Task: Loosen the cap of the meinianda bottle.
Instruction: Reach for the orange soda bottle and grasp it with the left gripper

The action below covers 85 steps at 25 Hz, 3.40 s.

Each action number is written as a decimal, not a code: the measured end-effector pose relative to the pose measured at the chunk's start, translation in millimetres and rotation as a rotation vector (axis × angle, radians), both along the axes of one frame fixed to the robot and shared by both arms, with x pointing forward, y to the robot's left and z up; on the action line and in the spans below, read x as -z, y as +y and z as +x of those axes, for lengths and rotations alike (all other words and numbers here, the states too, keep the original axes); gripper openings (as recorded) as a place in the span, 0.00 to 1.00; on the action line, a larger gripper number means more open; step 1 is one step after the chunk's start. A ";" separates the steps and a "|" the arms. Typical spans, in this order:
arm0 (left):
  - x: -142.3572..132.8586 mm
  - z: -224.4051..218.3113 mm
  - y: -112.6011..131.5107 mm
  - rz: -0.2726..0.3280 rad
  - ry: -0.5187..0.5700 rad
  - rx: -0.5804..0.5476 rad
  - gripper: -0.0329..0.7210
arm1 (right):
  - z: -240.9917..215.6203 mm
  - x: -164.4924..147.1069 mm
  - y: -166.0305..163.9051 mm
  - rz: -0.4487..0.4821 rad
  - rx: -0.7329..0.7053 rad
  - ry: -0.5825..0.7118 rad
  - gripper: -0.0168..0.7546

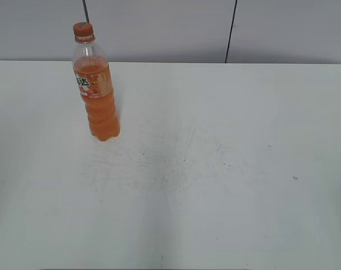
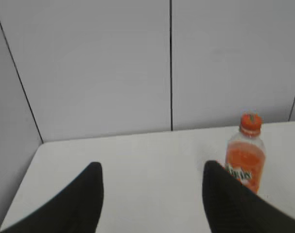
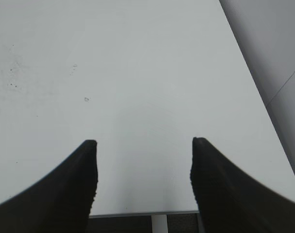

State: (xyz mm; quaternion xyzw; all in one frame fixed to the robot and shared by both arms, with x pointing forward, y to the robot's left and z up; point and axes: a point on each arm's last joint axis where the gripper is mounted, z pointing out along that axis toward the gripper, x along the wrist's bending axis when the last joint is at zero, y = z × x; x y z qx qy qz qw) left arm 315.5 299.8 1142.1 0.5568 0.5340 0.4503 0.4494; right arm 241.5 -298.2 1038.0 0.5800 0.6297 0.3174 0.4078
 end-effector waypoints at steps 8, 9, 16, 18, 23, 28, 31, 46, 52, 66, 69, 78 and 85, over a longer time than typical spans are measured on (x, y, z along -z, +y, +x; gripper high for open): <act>30.0 82.9 -1.0 0.025 -0.170 -0.002 0.58 | 0.0 0.0 0.0 0.000 0.000 0.000 0.62; 41.9 89.9 -1.6 0.025 -0.164 0.000 0.58 | 0.0 0.0 0.0 0.000 0.000 0.000 0.62; 99.6 114.1 -11.0 -0.042 -0.150 0.033 0.58 | 0.0 0.0 -0.1 -0.001 0.000 0.000 0.62; 121.9 119.1 -20.1 -0.063 -0.122 0.089 0.58 | 0.0 0.0 -0.1 -0.001 0.000 0.000 0.62; 143.5 123.5 -37.4 -0.032 -0.120 0.247 0.58 | 0.0 0.0 -0.1 -0.001 0.000 0.000 0.62; 158.3 122.0 -44.7 0.026 -0.107 0.360 0.58 | 0.0 0.0 -0.1 -0.001 0.000 0.000 0.62; 164.5 125.4 -43.1 0.053 -0.105 0.403 0.58 | 0.0 0.0 -0.1 -0.001 0.000 0.000 0.62; 215.7 206.4 -35.9 0.039 -0.037 0.821 0.94 | 0.0 0.0 -0.1 -0.001 0.000 0.000 0.62; 232.1 250.0 -32.8 0.034 -0.054 0.870 0.96 | 0.0 0.0 -0.1 -0.001 0.000 0.000 0.62; 255.9 323.0 -46.9 0.026 0.030 1.145 0.93 | 0.0 -0.1 -0.1 -0.001 0.000 -0.001 0.62; 256.7 333.2 -61.5 0.031 0.051 1.213 0.90 | 0.0 0.0 -0.1 -0.001 0.000 0.000 0.62; 260.6 338.1 -72.4 0.021 0.069 1.244 0.61 | 0.0 0.0 -0.1 -0.001 0.000 0.000 0.62; 260.6 338.2 -72.1 0.017 0.071 1.241 0.60 | 0.0 0.0 -0.1 -0.001 0.000 0.000 0.62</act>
